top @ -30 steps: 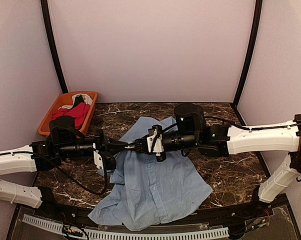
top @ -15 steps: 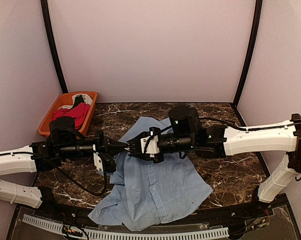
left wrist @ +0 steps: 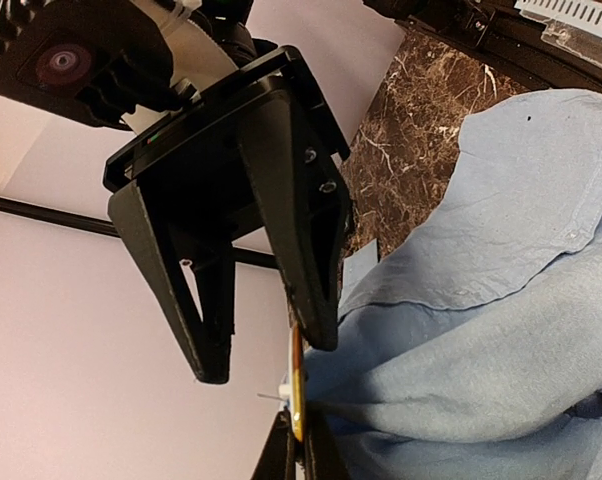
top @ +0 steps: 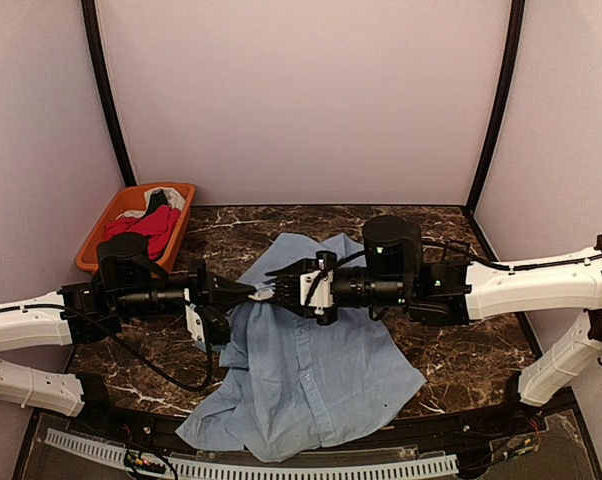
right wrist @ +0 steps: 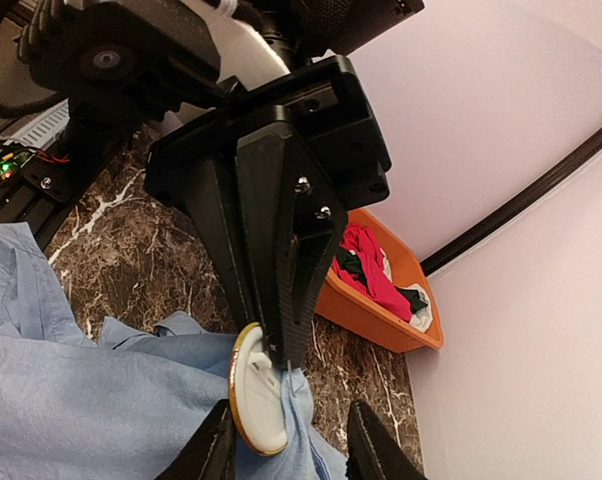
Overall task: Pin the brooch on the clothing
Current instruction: Close the brooch on the flattened clothing.
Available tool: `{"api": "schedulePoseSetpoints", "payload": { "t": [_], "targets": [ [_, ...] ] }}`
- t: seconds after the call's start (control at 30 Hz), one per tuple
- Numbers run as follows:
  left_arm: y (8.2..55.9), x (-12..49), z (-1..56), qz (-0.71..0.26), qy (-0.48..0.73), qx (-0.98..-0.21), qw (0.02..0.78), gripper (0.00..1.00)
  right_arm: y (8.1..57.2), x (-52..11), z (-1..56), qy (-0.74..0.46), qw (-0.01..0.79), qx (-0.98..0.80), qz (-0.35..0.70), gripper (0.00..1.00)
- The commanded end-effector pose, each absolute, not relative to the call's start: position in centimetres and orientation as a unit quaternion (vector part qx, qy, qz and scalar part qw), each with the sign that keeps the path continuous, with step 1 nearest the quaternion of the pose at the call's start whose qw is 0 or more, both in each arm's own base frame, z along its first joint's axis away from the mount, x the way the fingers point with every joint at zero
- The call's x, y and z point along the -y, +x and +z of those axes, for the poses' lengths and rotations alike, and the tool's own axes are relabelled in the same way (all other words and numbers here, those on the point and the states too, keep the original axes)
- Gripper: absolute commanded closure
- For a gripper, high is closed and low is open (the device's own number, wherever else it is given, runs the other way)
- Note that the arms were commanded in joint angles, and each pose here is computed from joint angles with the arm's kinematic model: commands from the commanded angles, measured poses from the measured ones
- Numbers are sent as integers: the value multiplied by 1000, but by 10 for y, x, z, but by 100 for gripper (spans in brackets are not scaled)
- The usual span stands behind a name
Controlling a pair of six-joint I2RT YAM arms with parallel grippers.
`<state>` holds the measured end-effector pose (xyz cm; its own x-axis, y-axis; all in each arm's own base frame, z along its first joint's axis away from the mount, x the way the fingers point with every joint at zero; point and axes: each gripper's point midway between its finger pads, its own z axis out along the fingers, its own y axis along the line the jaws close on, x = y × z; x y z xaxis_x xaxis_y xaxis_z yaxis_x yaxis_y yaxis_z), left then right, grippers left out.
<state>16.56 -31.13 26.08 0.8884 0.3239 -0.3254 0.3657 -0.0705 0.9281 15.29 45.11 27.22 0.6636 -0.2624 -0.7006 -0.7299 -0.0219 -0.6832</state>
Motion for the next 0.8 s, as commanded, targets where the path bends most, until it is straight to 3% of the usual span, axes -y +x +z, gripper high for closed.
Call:
{"api": "schedulePoseSetpoints", "payload": {
  "t": [0.0, 0.37, 0.57, 0.77],
  "targets": [
    [161, 312, 268, -17, 726, -222, 651, 99, 151, -459, 278, -688, 608, -350, 187, 68],
    [163, 311, 268, -11, 722, -223, 654, 99, 145, -465, 270, -684, 616, -348, 178, 70],
    [163, 311, 267, -12, 723, -224, 654, 99, 144, -469, 265, -689, 612, -347, 170, 78],
    [163, 310, 267, -11, 723, -224, 654, 99, 146, -467, 266, -683, 617, -354, 168, 80]
  ]
}}
